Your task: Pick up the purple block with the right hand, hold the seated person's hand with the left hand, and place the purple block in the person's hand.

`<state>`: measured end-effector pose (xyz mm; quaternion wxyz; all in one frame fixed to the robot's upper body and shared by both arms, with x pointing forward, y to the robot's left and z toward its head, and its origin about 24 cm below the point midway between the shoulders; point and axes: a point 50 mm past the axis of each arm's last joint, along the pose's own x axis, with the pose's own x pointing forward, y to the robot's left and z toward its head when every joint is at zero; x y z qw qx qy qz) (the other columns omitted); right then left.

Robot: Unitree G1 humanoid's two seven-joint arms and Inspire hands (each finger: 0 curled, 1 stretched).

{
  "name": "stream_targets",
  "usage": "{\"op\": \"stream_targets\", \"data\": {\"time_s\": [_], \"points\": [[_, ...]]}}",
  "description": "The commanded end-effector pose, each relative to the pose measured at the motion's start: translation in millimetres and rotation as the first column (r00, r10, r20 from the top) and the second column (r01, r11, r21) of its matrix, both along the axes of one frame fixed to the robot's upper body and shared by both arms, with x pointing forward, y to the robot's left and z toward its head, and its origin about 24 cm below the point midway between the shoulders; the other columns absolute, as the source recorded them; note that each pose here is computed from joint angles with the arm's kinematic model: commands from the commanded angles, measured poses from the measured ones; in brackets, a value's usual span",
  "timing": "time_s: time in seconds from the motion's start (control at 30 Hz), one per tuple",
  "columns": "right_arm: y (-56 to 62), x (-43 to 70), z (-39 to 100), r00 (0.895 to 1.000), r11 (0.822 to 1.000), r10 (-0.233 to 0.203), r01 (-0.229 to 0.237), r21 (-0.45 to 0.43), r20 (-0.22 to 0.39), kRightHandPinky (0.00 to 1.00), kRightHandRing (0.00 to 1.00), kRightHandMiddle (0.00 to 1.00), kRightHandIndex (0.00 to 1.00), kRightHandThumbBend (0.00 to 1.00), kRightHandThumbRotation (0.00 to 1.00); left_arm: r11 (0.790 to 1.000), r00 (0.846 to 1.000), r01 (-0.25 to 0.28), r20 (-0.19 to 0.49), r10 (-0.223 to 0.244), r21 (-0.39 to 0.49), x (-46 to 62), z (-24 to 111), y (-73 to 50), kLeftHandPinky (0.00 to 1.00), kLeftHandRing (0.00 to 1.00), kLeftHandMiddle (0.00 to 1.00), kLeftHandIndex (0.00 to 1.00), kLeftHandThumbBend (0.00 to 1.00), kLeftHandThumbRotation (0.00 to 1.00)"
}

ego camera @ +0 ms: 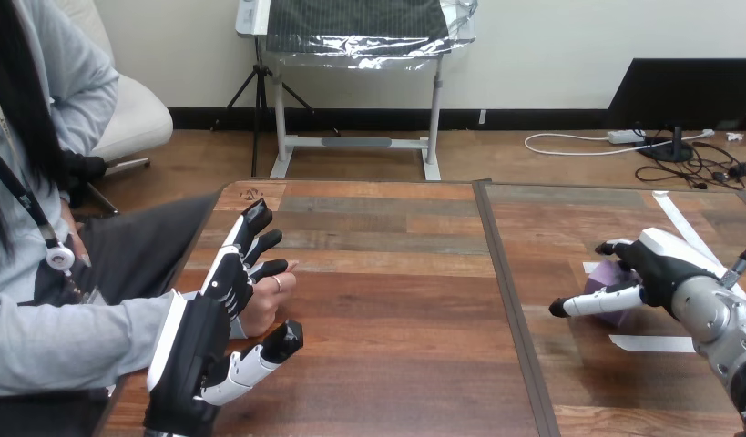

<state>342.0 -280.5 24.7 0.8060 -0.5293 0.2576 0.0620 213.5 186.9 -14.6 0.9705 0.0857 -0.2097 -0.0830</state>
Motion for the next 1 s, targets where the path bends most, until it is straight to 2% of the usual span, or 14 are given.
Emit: {"op": "stream_targets", "data": {"time_s": [0.0, 0.17, 0.27, 0.37, 0.47, 0.5, 0.57, 0.67, 0.8, 0.97], "points": [[6.7, 16.6, 22.9, 0.995, 1.000, 0.000, -0.001, 0.019, 0.098, 0.36, 0.41, 0.47, 0.91, 1.00, 0.46, 1.000, 0.997, 0.011, 0.070, -0.010, -0.009, 8.9, 11.5, -3.2, 0.80, 0.91, 0.95, 0.95, 1.00, 0.73], [7.4, 17.0, 23.2, 0.994, 1.000, -0.004, 0.002, 0.020, 0.107, 0.24, 0.28, 0.35, 0.89, 1.00, 0.44, 1.000, 0.998, 0.012, 0.068, -0.012, -0.007, 9.1, 11.2, -3.0, 0.80, 0.90, 0.95, 0.94, 1.00, 0.73], [7.2, 16.9, 23.1, 0.994, 1.000, -0.005, 0.003, 0.014, 0.112, 0.24, 0.30, 0.36, 0.88, 1.00, 0.43, 1.000, 0.998, 0.014, 0.066, -0.014, -0.008, 9.2, 11.2, -3.1, 0.80, 0.91, 0.95, 0.94, 1.00, 0.73], [6.9, 16.5, 22.9, 0.993, 1.000, -0.005, 0.004, 0.011, 0.119, 0.29, 0.39, 0.45, 0.87, 1.00, 0.41, 1.000, 0.998, 0.015, 0.068, -0.014, -0.008, 9.3, 11.4, -3.2, 0.80, 0.90, 0.95, 0.94, 1.00, 0.73], [6.6, 16.3, 22.9, 0.992, 1.000, -0.008, 0.006, 0.011, 0.128, 0.42, 0.54, 0.60, 0.86, 1.00, 0.37, 1.000, 0.998, 0.015, 0.067, -0.015, -0.012, 9.4, 11.3, -3.4, 0.81, 0.90, 0.95, 0.94, 1.00, 0.72], [6.5, 16.3, 23.0, 0.991, 1.000, -0.009, 0.007, 0.011, 0.131, 0.49, 0.60, 0.66, 0.84, 1.00, 0.32, 1.000, 0.998, 0.015, 0.067, -0.014, -0.013, 9.4, 11.3, -3.4, 0.81, 0.91, 0.95, 0.94, 1.00, 0.72], [6.6, 16.3, 23.1, 0.990, 1.000, -0.009, 0.008, 0.010, 0.139, 0.53, 0.64, 0.70, 0.83, 1.00, 0.29, 1.000, 0.998, 0.015, 0.067, -0.014, -0.014, 9.4, 11.3, -3.5, 0.81, 0.91, 0.95, 0.94, 1.00, 0.72], [6.8, 16.4, 23.5, 0.989, 1.000, -0.010, 0.008, 0.015, 0.150, 0.56, 0.65, 0.72, 0.80, 1.00, 0.22, 1.000, 0.998, 0.015, 0.066, -0.014, -0.015, 9.3, 11.2, -3.6, 0.81, 0.91, 0.95, 0.94, 1.00, 0.72], [6.8, 16.7, 24.0, 0.988, 1.000, -0.014, 0.010, 0.021, 0.155, 0.58, 0.65, 0.71, 0.75, 0.97, 0.09, 1.000, 0.998, 0.016, 0.068, -0.015, -0.014, 9.1, 11.2, -3.5, 0.80, 0.91, 0.95, 0.94, 1.00, 0.72], [6.6, 17.1, 24.9, 0.986, 1.000, -0.021, 0.018, 0.019, 0.164, 0.57, 0.63, 0.68, 0.72, 0.95, 0.03, 1.000, 0.997, 0.016, 0.071, -0.015, -0.012, 8.9, 11.4, -3.5, 0.80, 0.91, 0.95, 0.94, 1.00, 0.72]]}}
